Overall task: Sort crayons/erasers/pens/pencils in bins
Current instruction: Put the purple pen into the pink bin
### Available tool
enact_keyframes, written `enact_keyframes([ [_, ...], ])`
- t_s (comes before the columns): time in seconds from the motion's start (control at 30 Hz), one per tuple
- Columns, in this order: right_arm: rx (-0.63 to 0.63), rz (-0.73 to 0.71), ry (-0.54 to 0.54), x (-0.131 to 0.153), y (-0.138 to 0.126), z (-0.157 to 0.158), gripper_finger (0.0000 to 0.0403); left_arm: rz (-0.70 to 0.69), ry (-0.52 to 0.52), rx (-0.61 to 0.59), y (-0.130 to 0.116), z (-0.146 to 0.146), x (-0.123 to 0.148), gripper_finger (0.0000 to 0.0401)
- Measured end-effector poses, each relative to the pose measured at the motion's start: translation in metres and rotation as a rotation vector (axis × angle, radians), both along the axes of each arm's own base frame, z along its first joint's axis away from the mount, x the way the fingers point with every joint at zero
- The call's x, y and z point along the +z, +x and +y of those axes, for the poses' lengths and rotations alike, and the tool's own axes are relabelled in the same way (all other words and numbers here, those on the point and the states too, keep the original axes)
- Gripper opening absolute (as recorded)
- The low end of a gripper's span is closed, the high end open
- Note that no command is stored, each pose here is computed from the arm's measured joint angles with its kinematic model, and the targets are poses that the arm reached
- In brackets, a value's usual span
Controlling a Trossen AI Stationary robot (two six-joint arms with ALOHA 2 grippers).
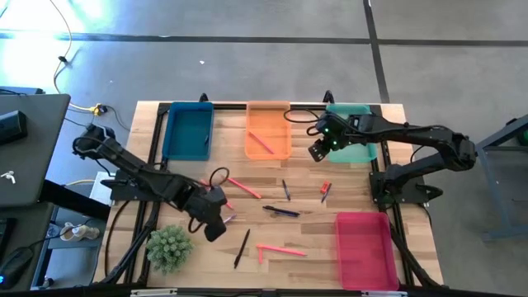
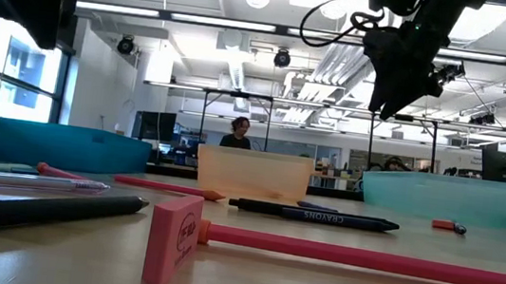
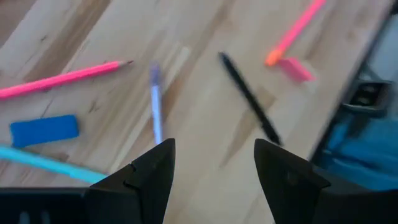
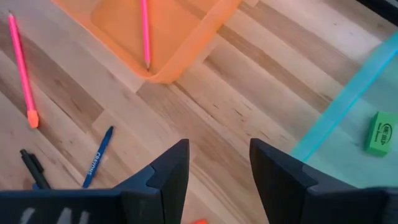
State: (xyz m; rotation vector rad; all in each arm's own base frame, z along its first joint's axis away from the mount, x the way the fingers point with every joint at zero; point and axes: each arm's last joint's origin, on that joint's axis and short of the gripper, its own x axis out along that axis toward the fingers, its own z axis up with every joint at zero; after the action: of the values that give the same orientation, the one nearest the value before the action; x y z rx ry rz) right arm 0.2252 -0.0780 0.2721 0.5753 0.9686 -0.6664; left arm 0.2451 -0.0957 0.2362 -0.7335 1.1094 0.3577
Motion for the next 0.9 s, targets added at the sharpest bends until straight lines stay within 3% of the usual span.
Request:
enact_keyframes([
  [0.23,0.029,0.014,-0.011,0.0,0.0,0.0,0.0161,0.083,0.013,0.101,0.006,-0.011,-0.022,0.0209],
  [0.9,0.029,0.033,-0.047,0.0,-0.001,-0.001,0.0161,0.304,0.068,0.112,0.016,-0.03,-0.079,0.0209],
])
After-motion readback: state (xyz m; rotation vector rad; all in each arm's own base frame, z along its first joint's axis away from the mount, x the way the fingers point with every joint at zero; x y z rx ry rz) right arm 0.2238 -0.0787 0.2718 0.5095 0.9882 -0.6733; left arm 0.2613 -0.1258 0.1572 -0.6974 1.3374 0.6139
